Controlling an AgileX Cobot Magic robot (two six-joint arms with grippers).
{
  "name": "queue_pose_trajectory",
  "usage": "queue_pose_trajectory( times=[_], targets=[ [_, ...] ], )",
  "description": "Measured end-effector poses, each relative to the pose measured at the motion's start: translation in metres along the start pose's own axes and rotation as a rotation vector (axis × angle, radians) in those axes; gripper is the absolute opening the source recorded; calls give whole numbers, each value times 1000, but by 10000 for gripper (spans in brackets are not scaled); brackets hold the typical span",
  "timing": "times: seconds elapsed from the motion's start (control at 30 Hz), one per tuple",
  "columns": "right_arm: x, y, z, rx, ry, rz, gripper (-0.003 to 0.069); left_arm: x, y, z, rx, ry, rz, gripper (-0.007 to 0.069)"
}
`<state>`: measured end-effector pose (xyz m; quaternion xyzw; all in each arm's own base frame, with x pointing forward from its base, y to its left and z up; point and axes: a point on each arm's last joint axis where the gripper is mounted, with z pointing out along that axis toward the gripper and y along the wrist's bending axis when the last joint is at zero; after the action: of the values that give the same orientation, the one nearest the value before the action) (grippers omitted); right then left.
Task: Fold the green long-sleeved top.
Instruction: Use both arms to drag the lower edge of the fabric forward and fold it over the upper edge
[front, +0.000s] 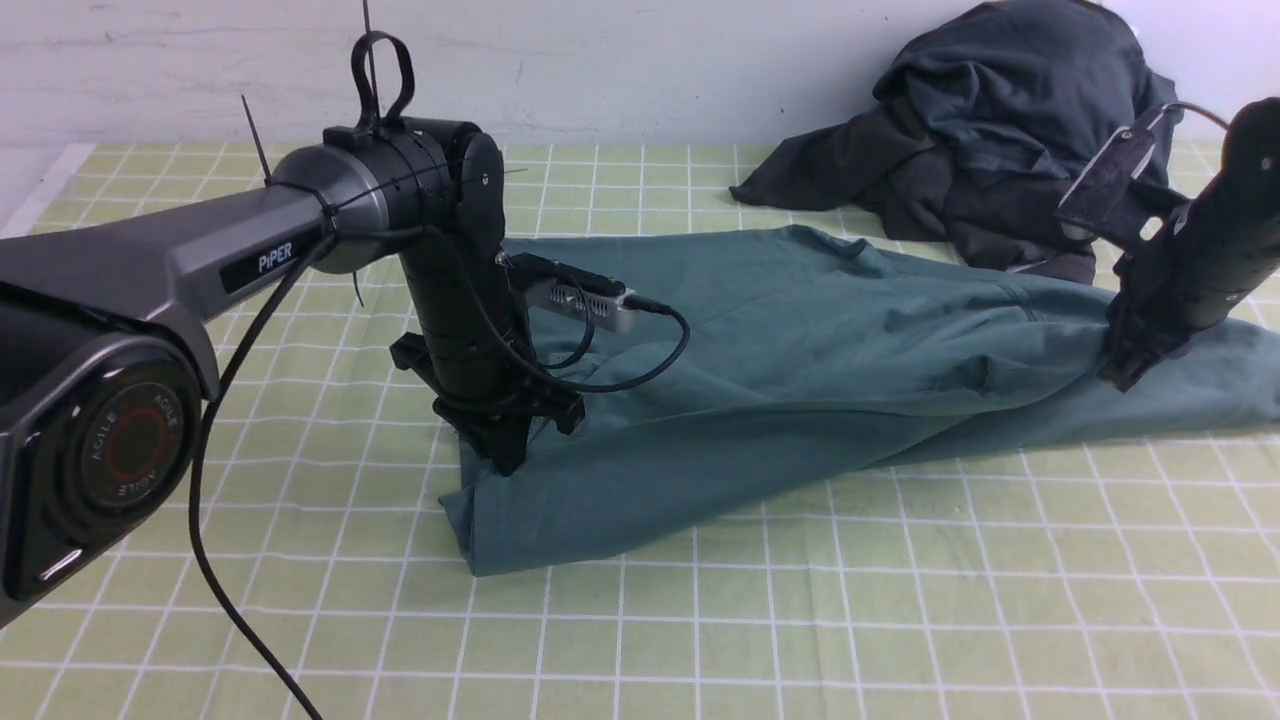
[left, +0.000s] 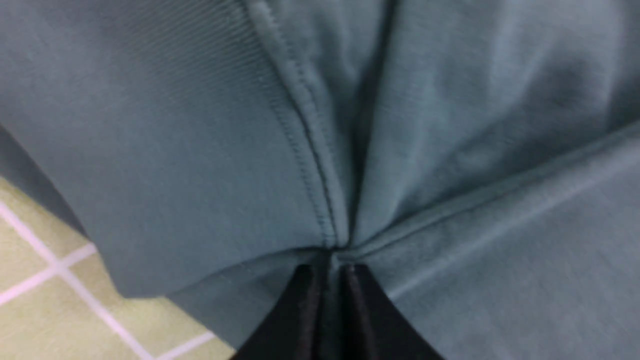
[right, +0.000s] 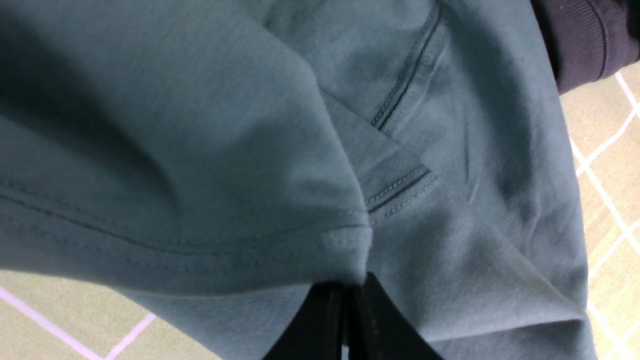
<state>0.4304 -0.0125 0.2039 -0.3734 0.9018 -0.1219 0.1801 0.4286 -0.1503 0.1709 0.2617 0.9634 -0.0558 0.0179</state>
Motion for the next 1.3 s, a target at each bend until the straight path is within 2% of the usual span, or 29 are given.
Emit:
queue_pose_trajectory(
  times=[0.2, 0.33, 0.47, 0.5, 0.57, 0.7, 0.8, 0.97, 1.03, 1.13, 1.3],
  targets=[
    [0, 0, -1, -7, 8, 0, -3, 5, -5, -41, -27, -83, 26, 20],
    [1, 0, -1, -14, 17, 1, -3, 11, -6, -87, -106, -179, 54, 20],
    [0, 0, -3, -20, 24, 2, -3, -2, 3, -121, -243, -409, 67, 20],
    [0, -1, -3, -19, 23, 2, -3, -3, 4, -122, -249, -422, 68, 20],
    [-3, -4, -7, -2, 6, 4, -3, -16, 17, -129, -311, -592, 25, 20],
    [-12, -14, -13, 52, -55, 12, -3, -33, 37, -124, -347, -775, -37, 20],
    [-23, -30, -11, 124, -130, 21, -3, -50, 53, -103, -365, -898, -54, 20],
    [-37, -45, 21, 182, -193, 69, 0, -65, 73, -62, -368, -934, -73, 20],
    [-42, -49, 34, 196, -215, 117, 24, -69, 82, -45, -363, -920, -99, 20],
    [-48, -55, 43, 209, -245, 212, 101, -73, 98, -30, -358, -914, -146, 48],
    [-51, -63, 32, 221, -277, 388, 241, -75, 117, -39, -375, -928, -187, 219]
  ],
)
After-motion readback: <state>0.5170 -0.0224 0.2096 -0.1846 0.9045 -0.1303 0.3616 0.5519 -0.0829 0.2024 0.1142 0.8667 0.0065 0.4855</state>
